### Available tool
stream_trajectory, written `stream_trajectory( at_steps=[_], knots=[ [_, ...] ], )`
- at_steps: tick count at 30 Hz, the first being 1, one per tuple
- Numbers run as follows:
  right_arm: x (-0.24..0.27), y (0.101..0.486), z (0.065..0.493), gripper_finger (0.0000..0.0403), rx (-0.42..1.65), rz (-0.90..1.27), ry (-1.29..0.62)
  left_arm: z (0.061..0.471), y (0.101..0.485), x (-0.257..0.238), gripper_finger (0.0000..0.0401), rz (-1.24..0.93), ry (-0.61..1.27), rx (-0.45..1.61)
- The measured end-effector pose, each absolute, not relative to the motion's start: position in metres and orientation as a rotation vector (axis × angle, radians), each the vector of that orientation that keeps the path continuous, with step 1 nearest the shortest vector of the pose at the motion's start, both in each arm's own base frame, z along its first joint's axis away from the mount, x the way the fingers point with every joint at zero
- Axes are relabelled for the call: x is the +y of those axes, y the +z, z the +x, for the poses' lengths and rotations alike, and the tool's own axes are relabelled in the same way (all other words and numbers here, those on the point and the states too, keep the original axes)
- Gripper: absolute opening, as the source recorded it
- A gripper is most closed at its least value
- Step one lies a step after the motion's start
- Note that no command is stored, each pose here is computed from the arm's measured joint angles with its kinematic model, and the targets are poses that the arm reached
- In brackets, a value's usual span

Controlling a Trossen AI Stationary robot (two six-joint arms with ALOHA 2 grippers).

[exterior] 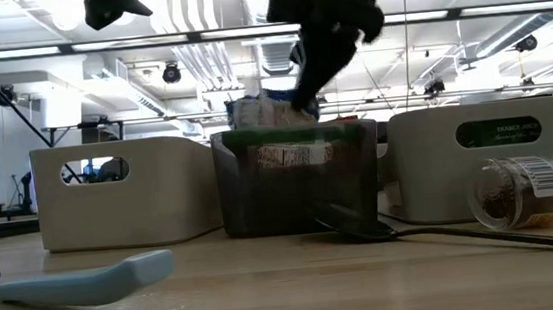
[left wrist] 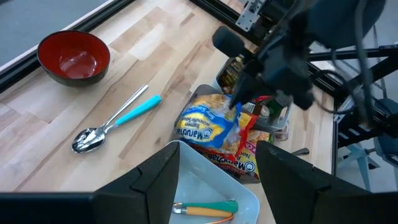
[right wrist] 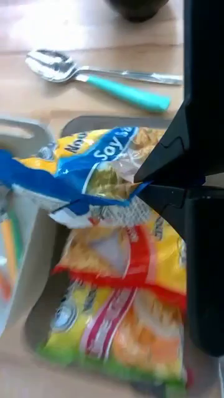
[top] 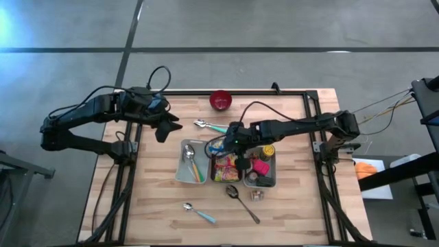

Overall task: Pick & Place Food Item
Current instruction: Put the blue noodle pack into the black bin

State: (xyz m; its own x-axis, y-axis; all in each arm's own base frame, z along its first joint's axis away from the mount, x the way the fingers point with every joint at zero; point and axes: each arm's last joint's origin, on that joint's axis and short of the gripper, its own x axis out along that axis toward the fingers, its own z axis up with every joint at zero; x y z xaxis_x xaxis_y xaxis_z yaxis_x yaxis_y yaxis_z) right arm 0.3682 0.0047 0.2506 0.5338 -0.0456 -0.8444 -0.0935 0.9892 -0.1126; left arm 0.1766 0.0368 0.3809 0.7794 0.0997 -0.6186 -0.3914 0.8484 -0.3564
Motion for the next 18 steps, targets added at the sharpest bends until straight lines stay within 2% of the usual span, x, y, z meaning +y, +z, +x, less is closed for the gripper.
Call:
stream_trajectory(
  at_steps=[4,18],
  knots=[
    [0.007,0.259,0.37,0.0008,0.992,-0.105,0.1,0.177,0.381,0.037,0.0213,-0.496,0.277,0.626],
    [0.006,0.246,0.361,0.0009,1.089,0.004,0.047,0.176,0.38,0.037,0.0213,-0.507,0.283,0.635]
  ],
)
